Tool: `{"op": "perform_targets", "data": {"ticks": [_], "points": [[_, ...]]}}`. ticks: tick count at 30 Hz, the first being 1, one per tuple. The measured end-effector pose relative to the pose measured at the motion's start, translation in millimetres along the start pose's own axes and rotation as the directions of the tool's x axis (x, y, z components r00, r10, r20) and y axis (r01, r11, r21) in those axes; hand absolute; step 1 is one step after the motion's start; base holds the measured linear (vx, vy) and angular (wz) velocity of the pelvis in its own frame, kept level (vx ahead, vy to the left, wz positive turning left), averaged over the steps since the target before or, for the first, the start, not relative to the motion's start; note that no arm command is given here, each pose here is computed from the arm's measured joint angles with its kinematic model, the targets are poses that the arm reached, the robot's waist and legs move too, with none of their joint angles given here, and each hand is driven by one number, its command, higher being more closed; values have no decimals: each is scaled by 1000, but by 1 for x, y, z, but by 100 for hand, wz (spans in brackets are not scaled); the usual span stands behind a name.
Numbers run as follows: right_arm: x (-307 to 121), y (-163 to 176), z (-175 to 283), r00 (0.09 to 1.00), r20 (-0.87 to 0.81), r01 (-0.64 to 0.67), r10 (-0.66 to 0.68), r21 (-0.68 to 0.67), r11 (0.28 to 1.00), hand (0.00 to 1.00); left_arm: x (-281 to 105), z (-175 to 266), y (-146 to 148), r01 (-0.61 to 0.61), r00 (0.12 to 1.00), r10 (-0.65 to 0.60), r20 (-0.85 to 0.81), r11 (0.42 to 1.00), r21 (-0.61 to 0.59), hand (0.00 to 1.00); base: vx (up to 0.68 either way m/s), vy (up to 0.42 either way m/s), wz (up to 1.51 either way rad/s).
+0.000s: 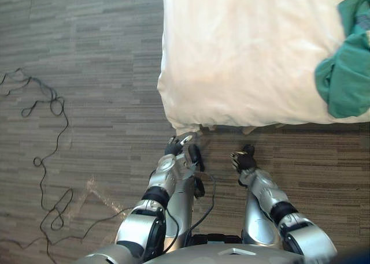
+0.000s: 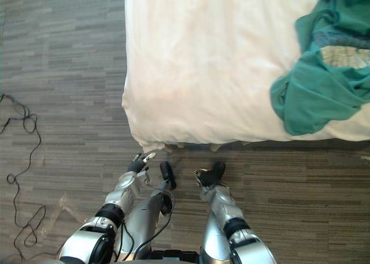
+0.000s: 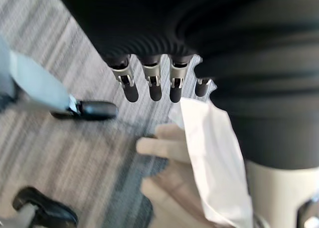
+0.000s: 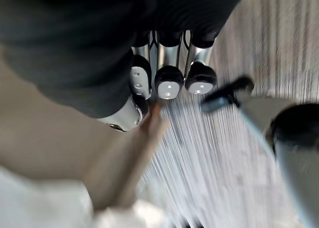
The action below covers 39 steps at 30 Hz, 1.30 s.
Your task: Tidy the bed and pick cloth on bed and put in laundry
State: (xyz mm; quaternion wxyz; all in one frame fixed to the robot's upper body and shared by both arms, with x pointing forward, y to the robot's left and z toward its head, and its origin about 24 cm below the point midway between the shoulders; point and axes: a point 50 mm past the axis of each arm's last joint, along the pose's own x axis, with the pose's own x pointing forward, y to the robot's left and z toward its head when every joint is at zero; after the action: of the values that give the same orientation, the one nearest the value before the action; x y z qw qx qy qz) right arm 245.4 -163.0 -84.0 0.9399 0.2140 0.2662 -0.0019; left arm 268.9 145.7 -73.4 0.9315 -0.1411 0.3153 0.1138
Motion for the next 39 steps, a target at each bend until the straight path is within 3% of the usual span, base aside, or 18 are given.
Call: {"op": "perform_targets", "data": {"ticks": [5, 8, 14, 21, 26, 28, 30, 31, 33, 37, 39], "points": [[-42, -50, -32, 995, 26, 92, -94, 85, 992, 100, -21, -56, 52, -75, 986, 84, -144, 995, 72, 0, 123, -11, -21], [-66, -53, -38, 993, 112, 12, -26, 126, 992, 100, -36, -80, 73, -92, 967, 111, -231, 991, 93, 0, 223, 18, -13], [-82, -6, -7, 892, 312, -355, 328, 32, 934, 100, -57, -107, 92, -67, 934, 120, -337, 984, 165, 0, 94, 30, 1], [-80, 58, 9, 685, 293, -688, 667, -39, 724, 100, -74, -130, 102, -25, 905, 115, -409, 975, 220, 0, 6, 22, 17], [-64, 98, 26, 582, 251, -796, 774, -22, 605, 100, -67, -123, 87, 22, 925, 66, -375, 974, 224, 0, -84, 40, 1], [-53, 121, 56, 508, 269, -836, 818, -77, 544, 100, -57, -111, 77, 36, 939, 41, -341, 976, 217, 0, -253, 49, -12], [-46, 175, 118, 364, 362, -890, 858, -137, 436, 100, -37, -79, 54, 64, 967, -18, -252, 982, 177, 0, -309, 30, -5], [-47, 183, 128, 339, 382, -896, 860, -148, 419, 100, -34, -73, 49, 66, 973, -26, -231, 984, 167, 0, -244, 12, 5], [-55, 223, 169, 233, 456, -919, 859, -184, 347, 100, -18, -35, 28, 68, 993, -60, -106, 994, 82, 0, -154, -80, 19], [-63, 243, 183, 208, 504, -929, 838, -166, 330, 100, -11, -10, 4, 76, 997, -77, -4, 993, -90, 0, -7, -108, -12], [-62, 239, 189, 239, 567, -914, 788, -144, 380, 100, -7, 9, -7, 81, 996, -73, 57, 987, -142, 0, 89, -82, -5]]}}
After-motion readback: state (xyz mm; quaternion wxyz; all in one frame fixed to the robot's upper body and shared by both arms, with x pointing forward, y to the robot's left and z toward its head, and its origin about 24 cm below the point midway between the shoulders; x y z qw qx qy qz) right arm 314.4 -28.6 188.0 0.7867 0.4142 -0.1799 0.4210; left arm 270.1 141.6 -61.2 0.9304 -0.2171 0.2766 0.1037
